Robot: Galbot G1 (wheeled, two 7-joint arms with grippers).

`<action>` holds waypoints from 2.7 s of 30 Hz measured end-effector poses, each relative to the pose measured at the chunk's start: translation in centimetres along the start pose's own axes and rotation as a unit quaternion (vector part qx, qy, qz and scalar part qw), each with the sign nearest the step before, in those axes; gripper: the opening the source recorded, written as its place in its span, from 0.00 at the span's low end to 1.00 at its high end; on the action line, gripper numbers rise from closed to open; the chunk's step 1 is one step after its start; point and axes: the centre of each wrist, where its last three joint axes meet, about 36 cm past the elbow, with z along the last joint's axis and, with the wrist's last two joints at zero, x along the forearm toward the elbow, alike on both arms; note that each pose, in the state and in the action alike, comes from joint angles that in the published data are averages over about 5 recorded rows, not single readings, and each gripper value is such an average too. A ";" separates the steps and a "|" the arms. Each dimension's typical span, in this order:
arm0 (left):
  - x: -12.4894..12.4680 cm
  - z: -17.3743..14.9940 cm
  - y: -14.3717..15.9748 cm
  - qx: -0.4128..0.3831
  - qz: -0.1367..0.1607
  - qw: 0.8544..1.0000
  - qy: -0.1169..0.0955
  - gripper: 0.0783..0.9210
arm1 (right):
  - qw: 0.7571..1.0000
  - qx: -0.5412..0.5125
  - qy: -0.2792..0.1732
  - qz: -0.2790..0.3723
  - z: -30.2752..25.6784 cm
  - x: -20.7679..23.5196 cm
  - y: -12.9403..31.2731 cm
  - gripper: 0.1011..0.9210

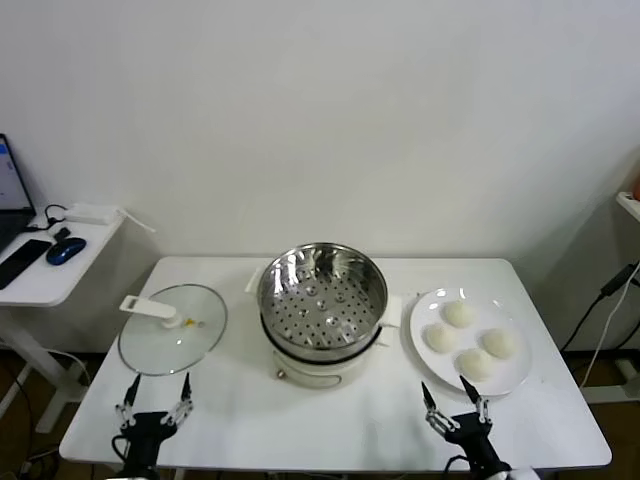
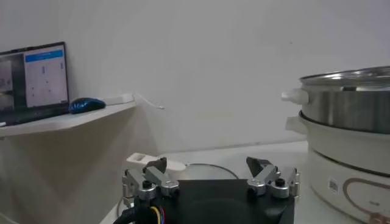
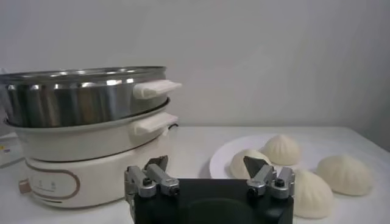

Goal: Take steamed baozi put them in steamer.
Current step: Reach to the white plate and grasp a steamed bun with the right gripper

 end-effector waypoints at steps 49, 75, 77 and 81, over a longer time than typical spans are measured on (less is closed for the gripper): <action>-1.5 -1.2 0.6 -0.012 -0.019 1.000 0.015 0.88 | 0.686 0.525 0.323 -0.387 -28.5 -29.3 -22.8 0.88; -3.0 -1.3 1.6 -0.032 0.012 0.999 0.010 0.88 | 0.583 0.577 0.410 -0.400 -25.1 -38.0 -18.2 0.88; -3.0 -1.3 1.7 -0.033 0.013 0.999 0.010 0.88 | 0.583 0.575 0.411 -0.400 -24.6 -38.2 -18.1 0.88; -2.8 -1.2 1.7 -0.034 0.017 0.999 0.011 0.88 | 0.583 0.574 0.413 -0.400 -23.7 -38.5 -17.8 0.88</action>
